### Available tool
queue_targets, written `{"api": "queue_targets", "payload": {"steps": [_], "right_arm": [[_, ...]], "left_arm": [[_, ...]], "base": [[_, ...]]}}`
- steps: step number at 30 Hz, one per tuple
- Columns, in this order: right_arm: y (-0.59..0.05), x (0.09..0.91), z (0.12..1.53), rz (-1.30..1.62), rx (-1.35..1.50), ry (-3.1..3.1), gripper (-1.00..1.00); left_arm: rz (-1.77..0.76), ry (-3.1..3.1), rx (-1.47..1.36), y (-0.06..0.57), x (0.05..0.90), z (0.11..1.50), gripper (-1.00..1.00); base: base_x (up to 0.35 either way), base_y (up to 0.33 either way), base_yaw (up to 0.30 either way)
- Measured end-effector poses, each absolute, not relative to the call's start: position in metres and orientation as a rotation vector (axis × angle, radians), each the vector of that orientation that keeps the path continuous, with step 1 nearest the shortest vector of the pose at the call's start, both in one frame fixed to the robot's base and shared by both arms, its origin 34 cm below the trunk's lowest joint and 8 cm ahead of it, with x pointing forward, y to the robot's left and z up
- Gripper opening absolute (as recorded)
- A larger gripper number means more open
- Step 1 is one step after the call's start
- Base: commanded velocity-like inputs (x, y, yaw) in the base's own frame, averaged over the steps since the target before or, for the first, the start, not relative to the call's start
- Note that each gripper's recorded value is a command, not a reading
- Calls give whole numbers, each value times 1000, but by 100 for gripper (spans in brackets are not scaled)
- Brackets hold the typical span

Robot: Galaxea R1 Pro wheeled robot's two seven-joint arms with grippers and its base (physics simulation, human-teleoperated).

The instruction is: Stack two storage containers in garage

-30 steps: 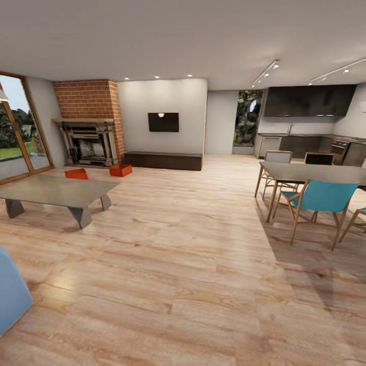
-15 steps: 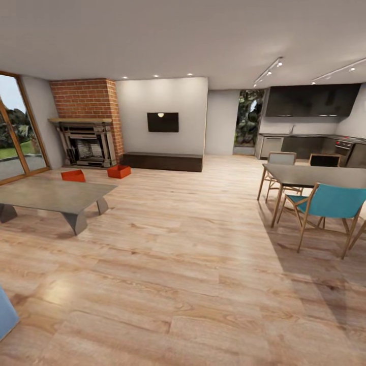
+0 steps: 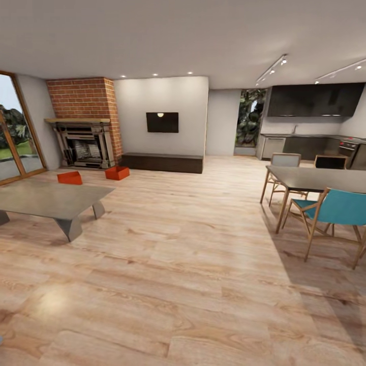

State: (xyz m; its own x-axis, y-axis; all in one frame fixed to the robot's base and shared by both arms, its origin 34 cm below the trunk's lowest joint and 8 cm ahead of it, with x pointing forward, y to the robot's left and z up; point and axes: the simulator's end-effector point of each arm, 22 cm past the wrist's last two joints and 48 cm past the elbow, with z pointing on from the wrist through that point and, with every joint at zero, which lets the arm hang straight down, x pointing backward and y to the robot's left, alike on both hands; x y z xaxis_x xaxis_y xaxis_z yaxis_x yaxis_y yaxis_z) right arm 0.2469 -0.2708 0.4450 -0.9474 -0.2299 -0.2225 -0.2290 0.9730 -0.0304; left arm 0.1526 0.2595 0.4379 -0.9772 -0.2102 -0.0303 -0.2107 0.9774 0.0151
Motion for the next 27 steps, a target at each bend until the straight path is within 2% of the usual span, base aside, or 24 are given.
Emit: {"api": "queue_targets", "payload": {"steps": [27], "right_arm": [[-271, 247, 445, -6, -341, 2895, 100]], "left_arm": [[28, 3095, -329, 260, 153, 438, 100]], "base": [[322, 0, 0]]}}
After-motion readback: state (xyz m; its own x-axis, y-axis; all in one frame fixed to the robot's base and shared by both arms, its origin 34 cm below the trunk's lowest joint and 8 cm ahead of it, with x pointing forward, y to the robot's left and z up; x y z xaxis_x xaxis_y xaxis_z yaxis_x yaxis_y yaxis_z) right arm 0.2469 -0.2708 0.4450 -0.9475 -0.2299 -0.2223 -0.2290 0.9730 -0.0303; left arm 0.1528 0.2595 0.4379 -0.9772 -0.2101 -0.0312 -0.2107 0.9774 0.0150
